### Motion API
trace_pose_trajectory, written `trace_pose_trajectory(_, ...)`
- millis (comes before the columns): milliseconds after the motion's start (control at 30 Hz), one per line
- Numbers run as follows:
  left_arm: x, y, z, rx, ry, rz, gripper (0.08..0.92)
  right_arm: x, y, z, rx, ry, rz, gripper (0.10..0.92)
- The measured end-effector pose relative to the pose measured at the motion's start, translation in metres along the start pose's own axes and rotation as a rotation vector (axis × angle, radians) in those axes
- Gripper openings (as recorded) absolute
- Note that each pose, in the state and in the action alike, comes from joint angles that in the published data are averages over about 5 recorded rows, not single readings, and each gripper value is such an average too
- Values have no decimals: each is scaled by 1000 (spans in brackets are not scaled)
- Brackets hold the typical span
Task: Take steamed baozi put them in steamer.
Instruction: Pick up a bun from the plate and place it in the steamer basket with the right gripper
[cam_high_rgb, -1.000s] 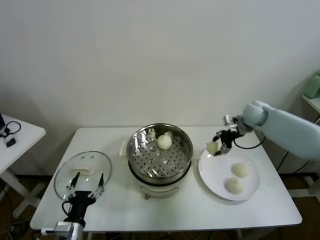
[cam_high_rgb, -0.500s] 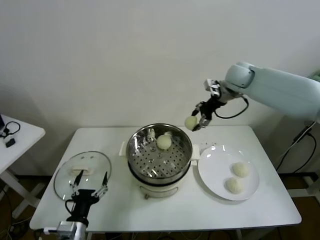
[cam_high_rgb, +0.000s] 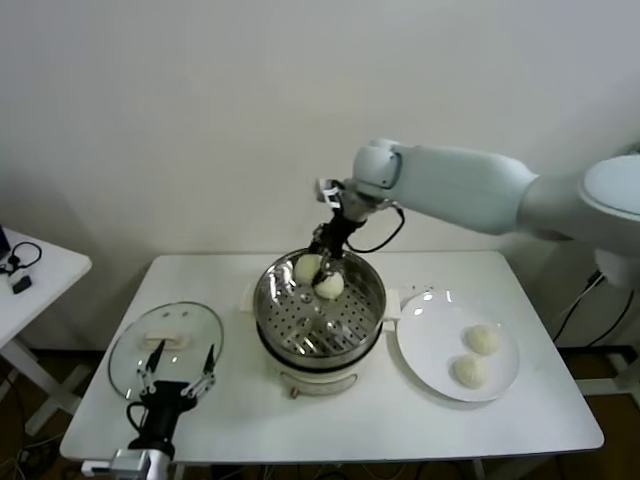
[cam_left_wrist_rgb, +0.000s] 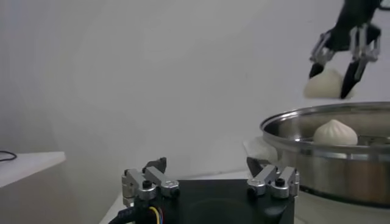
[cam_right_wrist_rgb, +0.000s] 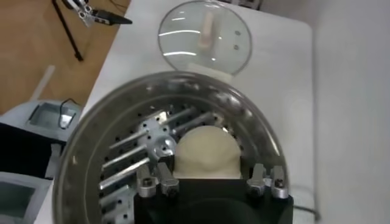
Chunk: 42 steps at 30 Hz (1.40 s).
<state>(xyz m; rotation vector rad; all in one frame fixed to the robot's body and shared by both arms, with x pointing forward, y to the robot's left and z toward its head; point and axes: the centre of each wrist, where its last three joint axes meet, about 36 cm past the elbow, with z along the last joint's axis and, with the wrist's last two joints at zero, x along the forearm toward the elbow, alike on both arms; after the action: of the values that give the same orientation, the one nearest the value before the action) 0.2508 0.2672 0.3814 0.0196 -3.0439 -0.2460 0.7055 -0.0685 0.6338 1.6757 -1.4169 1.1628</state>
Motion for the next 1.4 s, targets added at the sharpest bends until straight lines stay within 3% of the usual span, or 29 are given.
trace_pose_trajectory(467,0,2,0,-9,0,5,823,-61,3,-10,17,15,-48,685)
trace_pose_trajectory(1000,0,2,0,-11,1,8,823,-78,3,-7,45,36,-53,692)
trace_pose_trajectory(1200,1,2,1,-12,4,7,823,-78,3,-7,62,40,-48,803)
trace_pose_trajectory(1400,2,2,1,-12,5,6,823,-69,3,-7,79,35,-45,822)
